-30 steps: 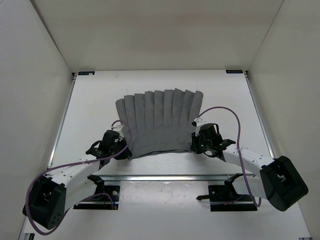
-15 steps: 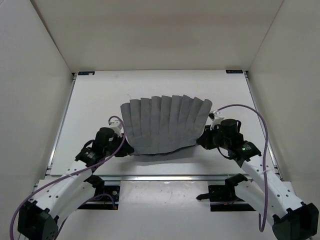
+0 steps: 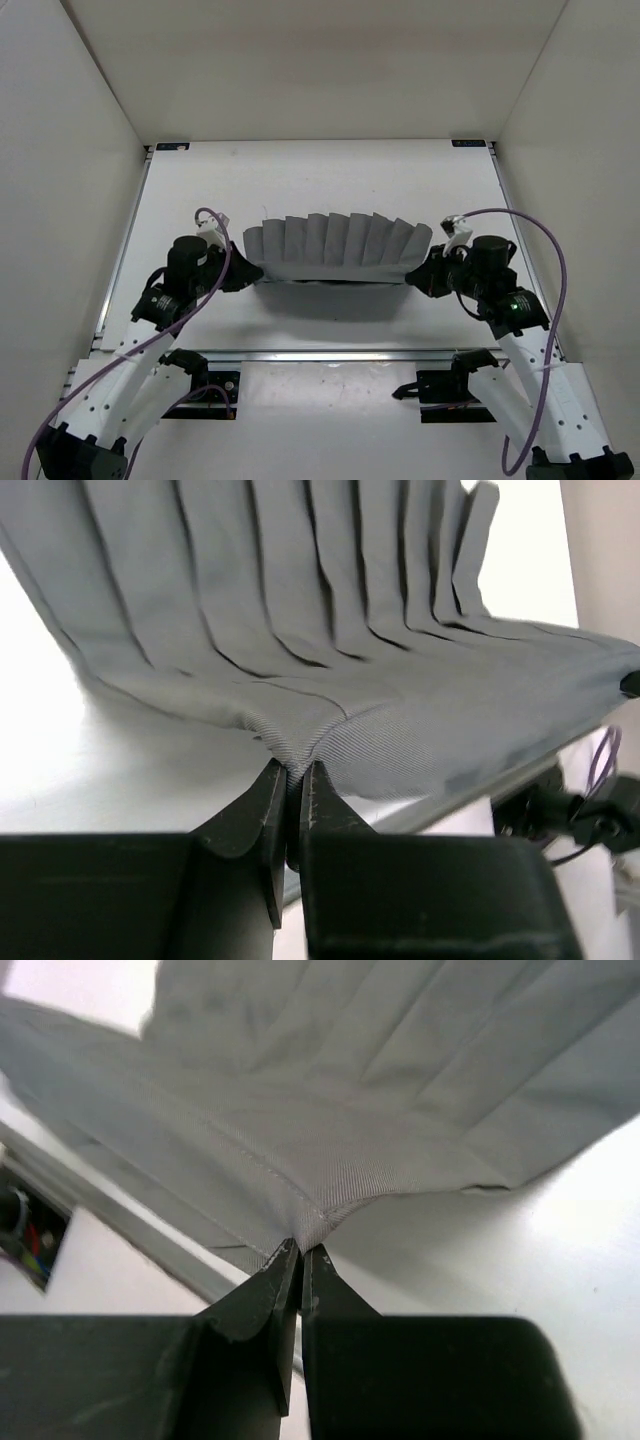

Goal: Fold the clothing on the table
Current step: Fold the skirt

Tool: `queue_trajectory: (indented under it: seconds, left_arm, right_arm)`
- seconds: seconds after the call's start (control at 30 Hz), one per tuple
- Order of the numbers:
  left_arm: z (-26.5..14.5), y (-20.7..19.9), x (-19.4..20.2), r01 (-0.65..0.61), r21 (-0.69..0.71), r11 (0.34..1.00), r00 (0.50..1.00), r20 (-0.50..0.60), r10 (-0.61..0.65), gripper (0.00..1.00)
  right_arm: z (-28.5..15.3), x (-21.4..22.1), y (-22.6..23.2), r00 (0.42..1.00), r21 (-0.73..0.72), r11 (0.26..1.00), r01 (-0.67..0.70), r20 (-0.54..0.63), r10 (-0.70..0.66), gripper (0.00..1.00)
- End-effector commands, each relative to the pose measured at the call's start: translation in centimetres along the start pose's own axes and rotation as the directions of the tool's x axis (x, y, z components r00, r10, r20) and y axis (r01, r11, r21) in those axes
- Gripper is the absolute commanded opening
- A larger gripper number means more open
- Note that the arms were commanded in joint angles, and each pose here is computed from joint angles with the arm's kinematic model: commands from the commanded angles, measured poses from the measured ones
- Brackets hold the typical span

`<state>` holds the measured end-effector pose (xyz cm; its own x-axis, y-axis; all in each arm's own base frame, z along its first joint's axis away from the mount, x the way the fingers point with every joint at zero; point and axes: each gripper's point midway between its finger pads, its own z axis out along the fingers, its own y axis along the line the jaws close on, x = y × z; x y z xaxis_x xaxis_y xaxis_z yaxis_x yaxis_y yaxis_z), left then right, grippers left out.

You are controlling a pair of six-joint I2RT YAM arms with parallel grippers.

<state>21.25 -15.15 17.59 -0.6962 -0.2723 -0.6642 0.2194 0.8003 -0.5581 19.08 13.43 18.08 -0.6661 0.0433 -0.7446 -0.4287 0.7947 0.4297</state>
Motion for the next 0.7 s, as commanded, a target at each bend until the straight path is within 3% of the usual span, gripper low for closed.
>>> queue_trajectory:
  seconds: [0.0,0.13,0.27,0.43,0.47,0.5,0.53,0.6,0.63,0.67]
  left_arm:
    - [1.5,0.3,-3.0,0.025,0.001,1.0,0.996,0.082,-0.025,0.0]
    - [4.5,1.2,-6.2,0.044,-0.024,0.999,0.988,0.149,-0.04,0.0]
    - [8.4,1.9,-9.9,0.065,-0.025,0.998,0.986,0.156,-0.061,0.0]
    - [13.7,3.7,-14.3,0.106,-0.051,0.993,0.986,0.138,-0.098,0.0]
    - [15.2,4.3,-15.0,0.12,-0.053,0.991,0.986,0.123,-0.113,0.05]
    - [17.0,4.5,-15.2,0.13,-0.038,0.991,0.987,0.096,-0.126,0.3]
    - [18.6,5.4,-15.7,0.161,-0.038,0.986,0.984,0.083,-0.157,0.49]
    - [20.2,6.0,-16.2,0.204,0.015,0.979,0.978,0.05,-0.205,0.56]
    - [21.0,6.9,-16.7,0.233,0.038,0.972,0.971,0.051,-0.235,0.69]
    - [21.1,6.9,-17.1,0.234,0.054,0.971,0.97,0.057,-0.237,0.69]
  right_arm:
    - [0.0,-3.5,-1.5,0.996,0.001,1.0,0.015,0.084,-0.015,0.0]
    - [2.8,-6.0,-4.7,0.993,0.066,0.996,-0.052,0.107,0.045,0.0]
    - [6.1,-10.0,-5.4,0.992,0.076,0.997,-0.007,0.125,-0.002,0.0]
    - [10.3,-13.7,-10.8,0.985,0.137,0.988,-0.069,0.167,0.045,0.0]
    - [10.5,-15.4,-11.7,0.978,0.15,0.986,-0.067,0.204,0.036,0.0]
    - [11.3,-16.2,-12.8,0.977,0.144,0.987,-0.072,0.208,0.041,0.03]
    - [12.6,-16.1,-13.8,0.979,0.135,0.987,-0.086,0.193,0.059,0.18]
    - [13.5,-18.4,-15.2,0.975,0.172,0.982,-0.08,0.219,0.041,0.44]
    - [14.2,-19.0,-15.9,0.977,0.182,0.982,-0.042,0.213,0.002,0.5]
    - [14.6,-19.0,-15.9,0.978,0.181,0.983,-0.033,0.207,-0.005,0.52]
